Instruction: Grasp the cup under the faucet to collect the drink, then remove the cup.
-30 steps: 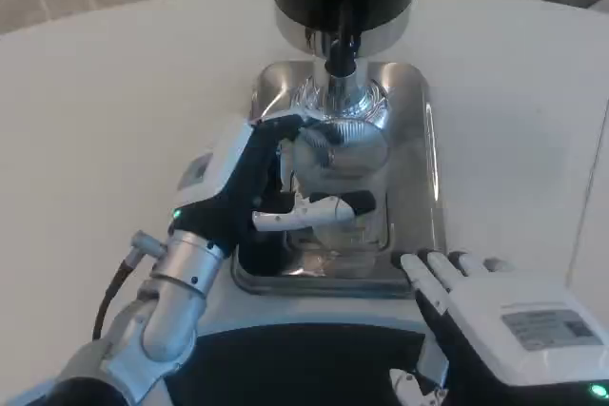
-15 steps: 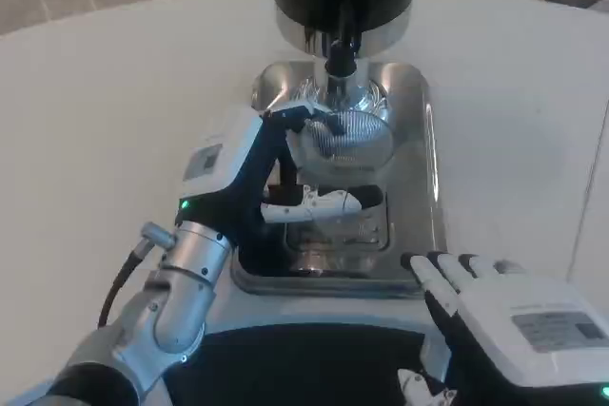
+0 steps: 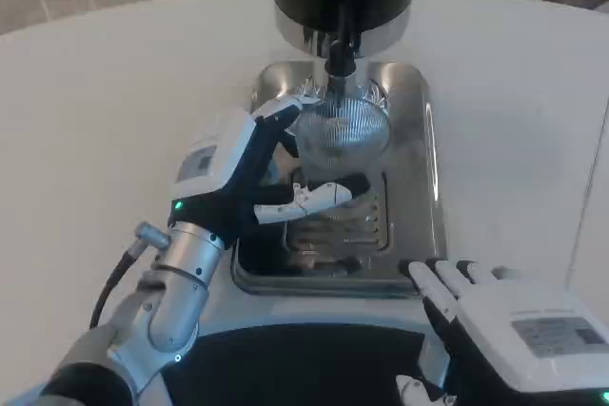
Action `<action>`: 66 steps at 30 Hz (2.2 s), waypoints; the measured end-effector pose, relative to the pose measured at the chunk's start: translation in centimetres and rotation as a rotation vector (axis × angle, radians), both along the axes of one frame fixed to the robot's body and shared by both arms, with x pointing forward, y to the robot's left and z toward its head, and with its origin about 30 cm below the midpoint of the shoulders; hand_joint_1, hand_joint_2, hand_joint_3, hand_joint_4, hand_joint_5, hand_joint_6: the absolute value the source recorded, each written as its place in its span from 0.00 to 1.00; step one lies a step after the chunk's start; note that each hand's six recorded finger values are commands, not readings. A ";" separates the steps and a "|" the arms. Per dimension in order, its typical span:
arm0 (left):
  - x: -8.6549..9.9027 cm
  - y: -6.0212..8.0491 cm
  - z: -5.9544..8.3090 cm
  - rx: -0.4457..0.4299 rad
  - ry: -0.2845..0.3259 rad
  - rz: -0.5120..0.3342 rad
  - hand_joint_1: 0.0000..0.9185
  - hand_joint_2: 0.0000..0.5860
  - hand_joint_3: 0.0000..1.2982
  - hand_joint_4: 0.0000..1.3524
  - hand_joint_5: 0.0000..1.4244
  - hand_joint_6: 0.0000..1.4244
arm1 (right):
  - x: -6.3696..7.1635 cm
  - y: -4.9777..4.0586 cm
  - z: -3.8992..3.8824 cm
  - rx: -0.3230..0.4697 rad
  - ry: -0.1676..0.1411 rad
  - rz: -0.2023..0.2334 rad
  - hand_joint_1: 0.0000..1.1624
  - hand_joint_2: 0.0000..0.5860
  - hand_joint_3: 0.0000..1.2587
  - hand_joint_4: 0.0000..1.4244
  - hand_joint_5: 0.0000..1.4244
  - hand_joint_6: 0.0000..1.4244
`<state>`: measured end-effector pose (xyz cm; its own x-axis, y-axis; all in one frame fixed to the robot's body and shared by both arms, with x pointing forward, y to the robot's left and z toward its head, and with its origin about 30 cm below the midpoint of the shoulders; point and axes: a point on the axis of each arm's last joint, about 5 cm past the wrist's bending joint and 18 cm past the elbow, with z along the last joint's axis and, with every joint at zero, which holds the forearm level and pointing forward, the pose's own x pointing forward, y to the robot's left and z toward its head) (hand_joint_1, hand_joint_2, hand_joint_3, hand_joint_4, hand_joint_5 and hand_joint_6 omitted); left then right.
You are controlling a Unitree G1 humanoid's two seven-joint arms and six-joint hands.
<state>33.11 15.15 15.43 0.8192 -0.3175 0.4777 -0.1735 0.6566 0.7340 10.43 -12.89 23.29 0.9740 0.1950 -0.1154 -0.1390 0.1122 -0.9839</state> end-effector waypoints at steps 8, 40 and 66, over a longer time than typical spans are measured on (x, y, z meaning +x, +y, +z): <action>0.0 0.4 0.1 0.008 -0.003 0.007 0.32 0.12 0.30 0.13 0.33 0.53 | 0.0 0.00 -0.02 0.000 0.002 0.000 0.09 0.91 0.00 0.00 0.00 0.00; -1.0 5.2 0.3 -0.031 -0.005 0.061 0.23 0.12 0.25 0.17 0.36 0.52 | 0.2 0.28 0.07 0.025 -0.003 0.014 0.07 0.89 0.00 0.00 0.00 0.00; -6.2 10.7 -2.2 0.160 -0.011 0.061 0.18 0.12 0.07 0.00 0.02 0.08 | 2.7 -0.98 3.12 0.413 -0.211 0.022 0.09 0.95 0.00 0.00 0.00 0.00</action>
<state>26.90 25.89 13.22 0.8341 -0.3405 0.4340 -0.2179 0.5193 0.8263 13.15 -13.86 26.41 0.9630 0.2038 0.1765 0.0527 0.4997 -0.8646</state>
